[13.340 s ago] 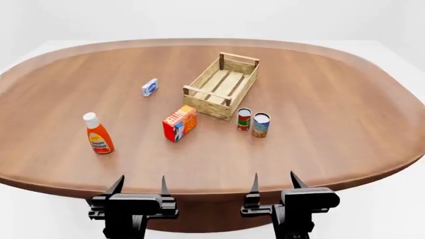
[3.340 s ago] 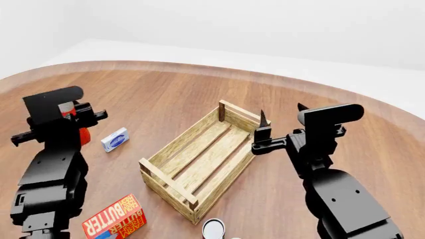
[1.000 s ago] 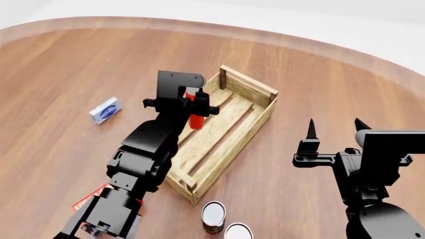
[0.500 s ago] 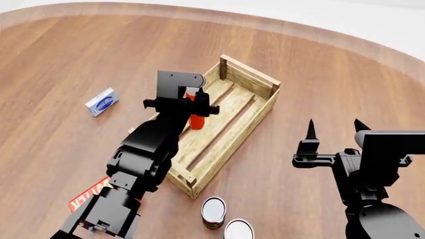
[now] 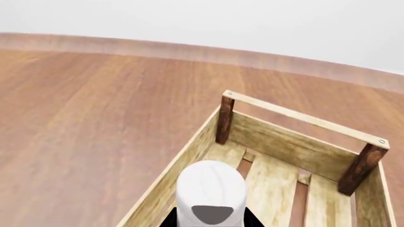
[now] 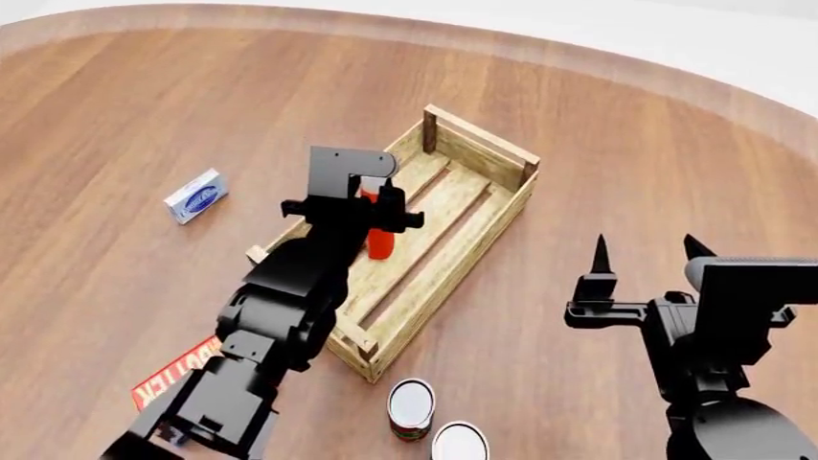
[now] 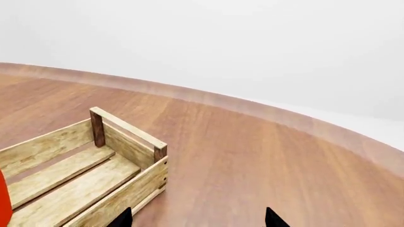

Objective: Pick up the ketchup, and put it in the wooden tray.

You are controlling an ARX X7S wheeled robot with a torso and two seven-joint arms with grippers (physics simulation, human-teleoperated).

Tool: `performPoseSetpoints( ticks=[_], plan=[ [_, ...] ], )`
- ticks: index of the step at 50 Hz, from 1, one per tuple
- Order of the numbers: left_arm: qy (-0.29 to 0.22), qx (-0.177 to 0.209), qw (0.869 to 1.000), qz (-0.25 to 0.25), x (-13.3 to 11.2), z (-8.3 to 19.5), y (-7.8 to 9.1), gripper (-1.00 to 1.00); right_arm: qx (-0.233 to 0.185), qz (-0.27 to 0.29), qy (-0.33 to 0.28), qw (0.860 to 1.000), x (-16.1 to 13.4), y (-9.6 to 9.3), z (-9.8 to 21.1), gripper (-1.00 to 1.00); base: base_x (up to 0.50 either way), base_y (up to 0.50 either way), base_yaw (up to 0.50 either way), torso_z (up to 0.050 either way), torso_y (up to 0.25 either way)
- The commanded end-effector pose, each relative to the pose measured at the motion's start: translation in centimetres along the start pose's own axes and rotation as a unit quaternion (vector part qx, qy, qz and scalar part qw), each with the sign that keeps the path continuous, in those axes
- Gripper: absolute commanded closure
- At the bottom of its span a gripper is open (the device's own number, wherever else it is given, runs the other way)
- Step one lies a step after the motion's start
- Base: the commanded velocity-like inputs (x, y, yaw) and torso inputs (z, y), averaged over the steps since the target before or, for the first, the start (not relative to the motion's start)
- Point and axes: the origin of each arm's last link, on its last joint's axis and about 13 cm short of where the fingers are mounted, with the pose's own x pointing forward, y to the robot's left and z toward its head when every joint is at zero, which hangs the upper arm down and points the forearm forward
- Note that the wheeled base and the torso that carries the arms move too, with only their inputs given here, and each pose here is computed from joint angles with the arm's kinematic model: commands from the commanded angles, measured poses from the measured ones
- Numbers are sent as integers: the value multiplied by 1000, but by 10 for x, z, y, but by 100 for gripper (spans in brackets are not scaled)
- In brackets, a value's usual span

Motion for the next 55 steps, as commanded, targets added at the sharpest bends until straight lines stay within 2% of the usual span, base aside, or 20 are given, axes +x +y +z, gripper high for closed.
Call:
performPoseSetpoints(
  ticks=[1,14,15,55],
  plan=[
    [8,-6,1000,4,1,-7,0,100,1,-1,1,1000,0,0,-2,-100,0,0,0,0,0],
    [13,-2,1000,9,2,-11,2,100,0,0,2,1000,4,0,-8,-100,0,0,0,0,0],
    [13,-1,1000,9,2,-11,2,-100,0,0,2,1000,4,0,-8,-100,0,0,0,0,0],
    [8,3,1000,-6,-5,-5,2,-100,1,1,-3,1000,-2,5,-18,-100,0,0,0,0,0]
  ],
)
